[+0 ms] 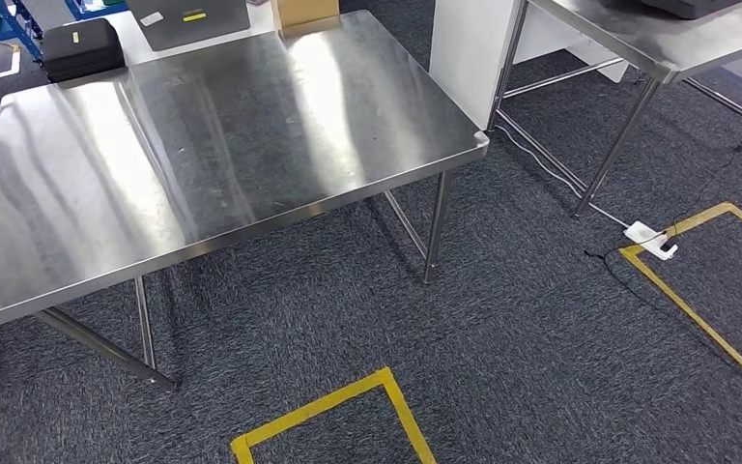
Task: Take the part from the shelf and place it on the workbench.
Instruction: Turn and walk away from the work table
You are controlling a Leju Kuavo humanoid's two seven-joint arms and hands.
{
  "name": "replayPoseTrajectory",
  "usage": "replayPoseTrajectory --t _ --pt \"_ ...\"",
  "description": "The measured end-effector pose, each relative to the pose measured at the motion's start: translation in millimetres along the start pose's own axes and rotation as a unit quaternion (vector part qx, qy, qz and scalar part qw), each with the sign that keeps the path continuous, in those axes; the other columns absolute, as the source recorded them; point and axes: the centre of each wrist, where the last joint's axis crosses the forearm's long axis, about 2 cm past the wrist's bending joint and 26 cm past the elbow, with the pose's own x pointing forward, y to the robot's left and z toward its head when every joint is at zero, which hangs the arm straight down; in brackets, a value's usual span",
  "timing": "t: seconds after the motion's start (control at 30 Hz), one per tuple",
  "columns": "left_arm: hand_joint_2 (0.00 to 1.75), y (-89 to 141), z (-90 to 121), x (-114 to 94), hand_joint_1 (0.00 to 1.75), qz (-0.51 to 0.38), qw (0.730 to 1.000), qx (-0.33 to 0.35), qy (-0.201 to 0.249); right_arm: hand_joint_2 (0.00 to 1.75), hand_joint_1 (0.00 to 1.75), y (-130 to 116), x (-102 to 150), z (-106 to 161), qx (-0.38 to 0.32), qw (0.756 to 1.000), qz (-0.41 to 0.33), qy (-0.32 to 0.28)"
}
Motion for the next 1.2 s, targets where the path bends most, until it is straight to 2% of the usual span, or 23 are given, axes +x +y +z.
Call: replayPoseTrajectory --t 1.2 --pt "0.00 1.1 -1.9 3.1 0.00 -0.004 1.000 0.001 -0.002 0.00 0.00 0.1 4.0 -0.2 0.004 1.000 0.008 0.002"
